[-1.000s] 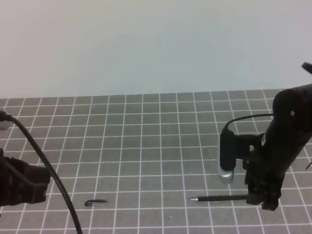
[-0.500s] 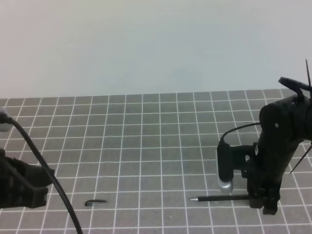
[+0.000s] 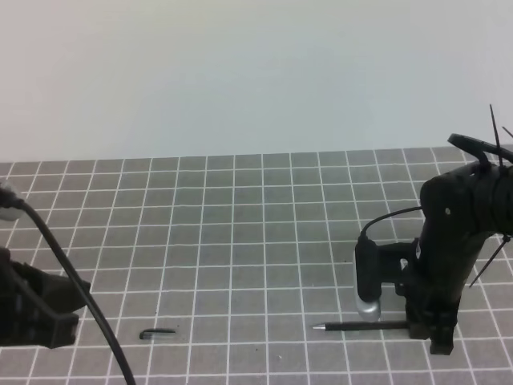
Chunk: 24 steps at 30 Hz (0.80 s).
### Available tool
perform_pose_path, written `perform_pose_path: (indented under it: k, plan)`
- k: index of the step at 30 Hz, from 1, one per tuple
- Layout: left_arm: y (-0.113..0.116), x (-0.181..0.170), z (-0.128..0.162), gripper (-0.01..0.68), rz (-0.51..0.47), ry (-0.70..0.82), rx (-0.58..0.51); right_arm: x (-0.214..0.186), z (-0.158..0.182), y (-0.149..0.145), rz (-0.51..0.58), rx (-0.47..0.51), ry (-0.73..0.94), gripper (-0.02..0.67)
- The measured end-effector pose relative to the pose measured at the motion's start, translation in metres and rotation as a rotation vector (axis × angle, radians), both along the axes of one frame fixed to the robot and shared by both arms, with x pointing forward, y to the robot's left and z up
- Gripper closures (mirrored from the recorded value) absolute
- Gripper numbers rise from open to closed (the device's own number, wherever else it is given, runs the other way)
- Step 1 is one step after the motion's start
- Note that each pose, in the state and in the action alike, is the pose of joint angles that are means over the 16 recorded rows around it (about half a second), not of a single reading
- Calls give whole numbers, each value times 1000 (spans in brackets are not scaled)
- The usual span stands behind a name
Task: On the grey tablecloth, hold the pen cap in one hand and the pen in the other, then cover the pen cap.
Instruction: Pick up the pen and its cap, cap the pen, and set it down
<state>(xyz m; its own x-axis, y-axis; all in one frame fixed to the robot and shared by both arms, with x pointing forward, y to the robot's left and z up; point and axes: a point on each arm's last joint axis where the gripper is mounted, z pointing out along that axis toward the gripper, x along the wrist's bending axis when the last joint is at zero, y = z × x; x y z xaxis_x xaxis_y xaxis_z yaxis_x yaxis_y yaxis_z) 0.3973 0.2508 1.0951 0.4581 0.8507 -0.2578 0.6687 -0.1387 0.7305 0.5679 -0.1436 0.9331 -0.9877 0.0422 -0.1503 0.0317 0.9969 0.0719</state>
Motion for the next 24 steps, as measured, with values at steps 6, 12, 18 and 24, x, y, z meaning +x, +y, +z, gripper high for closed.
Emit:
perform_pose_path:
  k: [6, 12, 18, 24]
  plan:
    - [-1, 1, 2, 674, 1, -18, -14, 4, 3, 0, 21, -22, -18, 523]
    - [-1, 4, 8, 674, -30, -70, 6, 11, 15, 2, 16, -26, -35, 575]
    - [-4, 12, 19, 674, -148, -119, 79, 16, 29, 7, -37, 15, -36, 578]
    - [-8, 27, 23, 675, -329, -105, 158, 16, 37, 13, -103, 73, 1, 579]
